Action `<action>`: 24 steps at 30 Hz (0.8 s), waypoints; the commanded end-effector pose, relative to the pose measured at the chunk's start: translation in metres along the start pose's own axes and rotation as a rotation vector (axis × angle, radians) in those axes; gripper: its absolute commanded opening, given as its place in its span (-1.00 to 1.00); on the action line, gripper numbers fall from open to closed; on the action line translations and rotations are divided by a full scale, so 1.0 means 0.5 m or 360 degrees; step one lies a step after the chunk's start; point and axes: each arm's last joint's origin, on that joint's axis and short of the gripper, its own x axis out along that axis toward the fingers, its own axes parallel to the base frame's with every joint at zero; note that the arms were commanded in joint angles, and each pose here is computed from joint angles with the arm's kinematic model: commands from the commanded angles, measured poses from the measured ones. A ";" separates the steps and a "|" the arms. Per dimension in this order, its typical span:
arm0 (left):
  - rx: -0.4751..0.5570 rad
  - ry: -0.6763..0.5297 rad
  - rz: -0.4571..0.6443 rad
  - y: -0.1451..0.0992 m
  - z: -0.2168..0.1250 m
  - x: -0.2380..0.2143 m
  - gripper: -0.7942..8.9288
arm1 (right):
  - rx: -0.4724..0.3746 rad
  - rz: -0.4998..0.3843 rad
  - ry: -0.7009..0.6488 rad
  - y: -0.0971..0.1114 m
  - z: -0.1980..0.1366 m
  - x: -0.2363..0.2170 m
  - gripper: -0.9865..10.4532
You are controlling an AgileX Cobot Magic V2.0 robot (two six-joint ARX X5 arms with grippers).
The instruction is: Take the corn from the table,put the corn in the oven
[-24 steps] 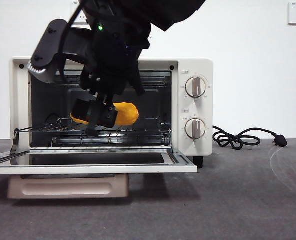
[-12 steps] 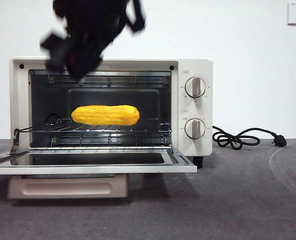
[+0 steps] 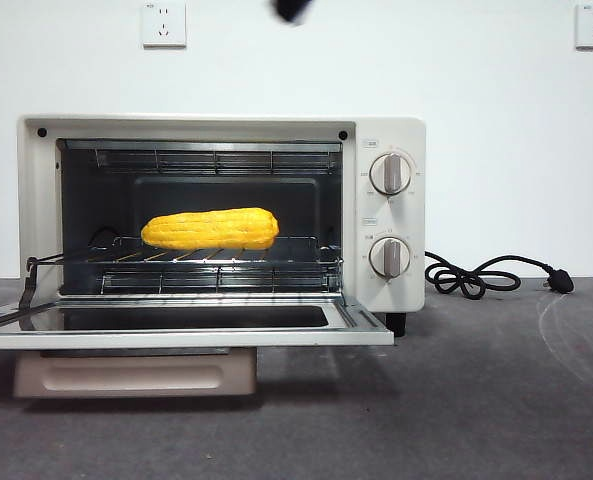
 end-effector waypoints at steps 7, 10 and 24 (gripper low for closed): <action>-0.0233 0.0162 -0.0076 0.034 -0.098 0.088 -0.85 | 0.0445 0.0355 0.0104 -0.106 -0.054 -0.002 -0.85; -0.0383 0.0159 -0.0223 0.053 -0.129 0.110 -0.85 | 0.0602 0.0512 0.0168 -0.143 -0.079 0.012 -0.85; -0.1177 0.0204 -0.0601 0.198 -0.230 0.208 -0.85 | 0.0967 0.0773 0.0114 -0.262 -0.163 0.026 -0.85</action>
